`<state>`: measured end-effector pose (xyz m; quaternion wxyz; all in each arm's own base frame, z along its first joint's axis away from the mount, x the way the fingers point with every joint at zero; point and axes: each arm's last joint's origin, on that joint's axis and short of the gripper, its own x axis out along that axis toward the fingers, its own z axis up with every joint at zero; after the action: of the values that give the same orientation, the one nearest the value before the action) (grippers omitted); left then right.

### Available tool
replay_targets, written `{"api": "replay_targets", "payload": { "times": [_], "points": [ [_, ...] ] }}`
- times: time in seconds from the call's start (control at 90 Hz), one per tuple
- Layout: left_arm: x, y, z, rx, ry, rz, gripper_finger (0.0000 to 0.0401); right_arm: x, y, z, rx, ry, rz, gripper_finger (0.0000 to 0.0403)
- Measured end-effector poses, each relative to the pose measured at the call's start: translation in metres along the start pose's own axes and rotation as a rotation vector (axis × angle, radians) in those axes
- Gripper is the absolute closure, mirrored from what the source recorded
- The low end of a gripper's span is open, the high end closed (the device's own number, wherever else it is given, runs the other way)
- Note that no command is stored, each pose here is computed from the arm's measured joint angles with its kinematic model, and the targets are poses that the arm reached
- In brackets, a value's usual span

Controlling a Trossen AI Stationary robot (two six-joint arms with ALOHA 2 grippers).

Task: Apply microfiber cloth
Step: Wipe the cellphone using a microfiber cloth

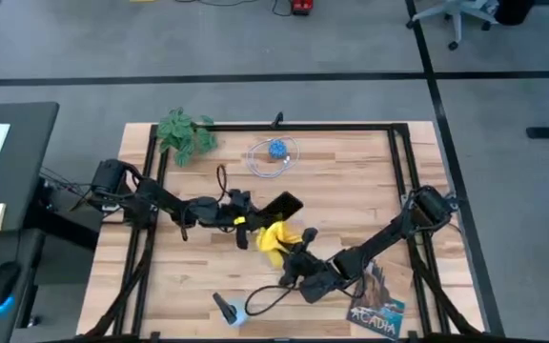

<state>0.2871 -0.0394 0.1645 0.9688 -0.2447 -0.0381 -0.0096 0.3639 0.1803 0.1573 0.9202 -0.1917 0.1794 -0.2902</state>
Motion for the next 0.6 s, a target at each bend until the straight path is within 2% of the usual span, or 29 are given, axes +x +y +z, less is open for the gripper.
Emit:
{"api": "replay_targets", "payload": {
  "times": [0.2, 0.322, 0.478, 0.6],
  "points": [
    [0.0, -0.001, -0.002, 0.021, 0.01, 0.008, 0.0395, 0.009, -0.004, 0.012, 0.023, -0.06, 0.037, 0.039],
    [-0.001, -0.004, -0.004, 0.028, 0.014, 0.002, 0.0395, 0.016, -0.008, 0.012, 0.026, -0.052, 0.017, 0.039],
    [-0.001, -0.006, -0.006, 0.039, 0.015, 0.017, 0.0395, 0.02, -0.015, 0.012, 0.035, -0.031, -0.134, 0.039],
    [-0.001, -0.007, -0.006, 0.038, 0.009, 0.027, 0.0395, 0.014, -0.018, 0.012, 0.045, -0.013, -0.333, 0.0391]
  ]
}}
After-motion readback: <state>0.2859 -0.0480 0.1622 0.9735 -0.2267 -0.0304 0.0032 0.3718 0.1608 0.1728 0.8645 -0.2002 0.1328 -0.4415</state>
